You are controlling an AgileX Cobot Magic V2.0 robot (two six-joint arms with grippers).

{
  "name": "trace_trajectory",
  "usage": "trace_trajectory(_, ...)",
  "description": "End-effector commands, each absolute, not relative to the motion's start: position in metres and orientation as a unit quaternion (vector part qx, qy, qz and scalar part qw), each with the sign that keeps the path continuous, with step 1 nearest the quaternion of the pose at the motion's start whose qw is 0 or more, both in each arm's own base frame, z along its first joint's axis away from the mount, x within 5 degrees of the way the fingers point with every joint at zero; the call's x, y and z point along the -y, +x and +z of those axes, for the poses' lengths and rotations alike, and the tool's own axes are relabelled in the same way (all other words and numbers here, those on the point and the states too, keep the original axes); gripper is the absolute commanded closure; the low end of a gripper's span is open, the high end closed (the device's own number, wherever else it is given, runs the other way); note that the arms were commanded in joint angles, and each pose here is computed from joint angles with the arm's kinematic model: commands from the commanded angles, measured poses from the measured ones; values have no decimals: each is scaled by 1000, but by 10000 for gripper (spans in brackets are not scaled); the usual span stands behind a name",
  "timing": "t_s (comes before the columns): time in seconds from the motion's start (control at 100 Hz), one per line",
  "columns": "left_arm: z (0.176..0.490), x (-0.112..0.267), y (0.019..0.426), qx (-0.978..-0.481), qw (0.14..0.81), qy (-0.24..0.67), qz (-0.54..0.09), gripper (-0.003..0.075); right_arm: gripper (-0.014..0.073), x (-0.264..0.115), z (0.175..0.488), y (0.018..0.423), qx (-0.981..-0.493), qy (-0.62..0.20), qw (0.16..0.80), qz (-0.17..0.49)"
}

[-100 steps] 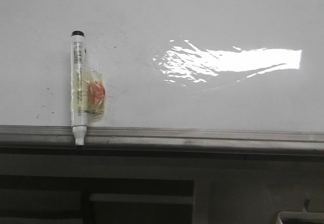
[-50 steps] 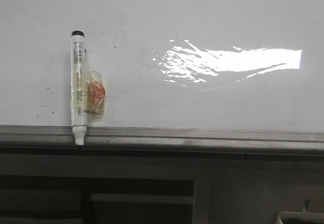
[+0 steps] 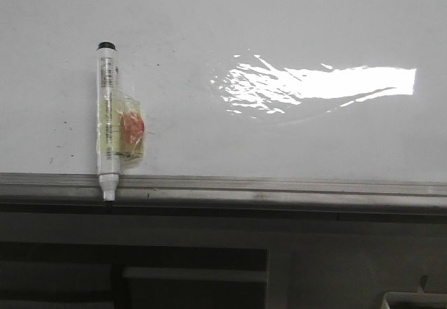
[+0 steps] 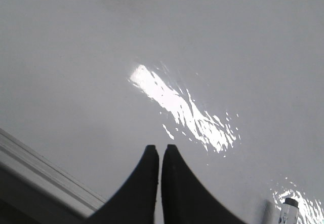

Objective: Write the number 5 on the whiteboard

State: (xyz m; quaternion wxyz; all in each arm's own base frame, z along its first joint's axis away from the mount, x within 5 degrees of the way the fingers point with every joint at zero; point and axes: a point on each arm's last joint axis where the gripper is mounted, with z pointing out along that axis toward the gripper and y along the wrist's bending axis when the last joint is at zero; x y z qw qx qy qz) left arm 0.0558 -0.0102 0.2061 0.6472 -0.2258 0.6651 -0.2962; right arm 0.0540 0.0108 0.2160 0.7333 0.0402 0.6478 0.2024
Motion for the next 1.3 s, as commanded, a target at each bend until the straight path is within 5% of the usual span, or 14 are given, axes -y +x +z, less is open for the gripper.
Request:
trace_trajectory(0.0, 203, 6, 55, -641, 661, -252, -298, 741, 659, -7, 221, 52, -600, 64, 768, 215)
trace_trajectory(0.36, 216, 10, 52, -632, 651, -251, -339, 741, 659, -6, 246, 48, -578, 59, 784, 219)
trace_trajectory(0.57, 247, 11, 52, -653, 691, -170, -259, 741, 657, -11, 273, 52, -646, -26, 751, 136)
trace_trajectory(0.89, 296, 22, 82, -757, 635, 9, -152, 731, 657, -9, 319, 64, -688, -98, 719, 16)
trace_trajectory(0.99, 300, 27, 88, -763, 627, 51, -148, 640, 657, -11, 324, 68, -687, -93, 720, 27)
trace_trajectory(1.14, 295, 38, 99, -777, 599, 107, -164, 391, 651, -13, 318, 73, -711, -80, 697, 46)
trace_trajectory(1.29, 287, 50, 110, -797, 555, 117, -208, 365, 497, -13, 317, 76, -719, -79, 689, 47)
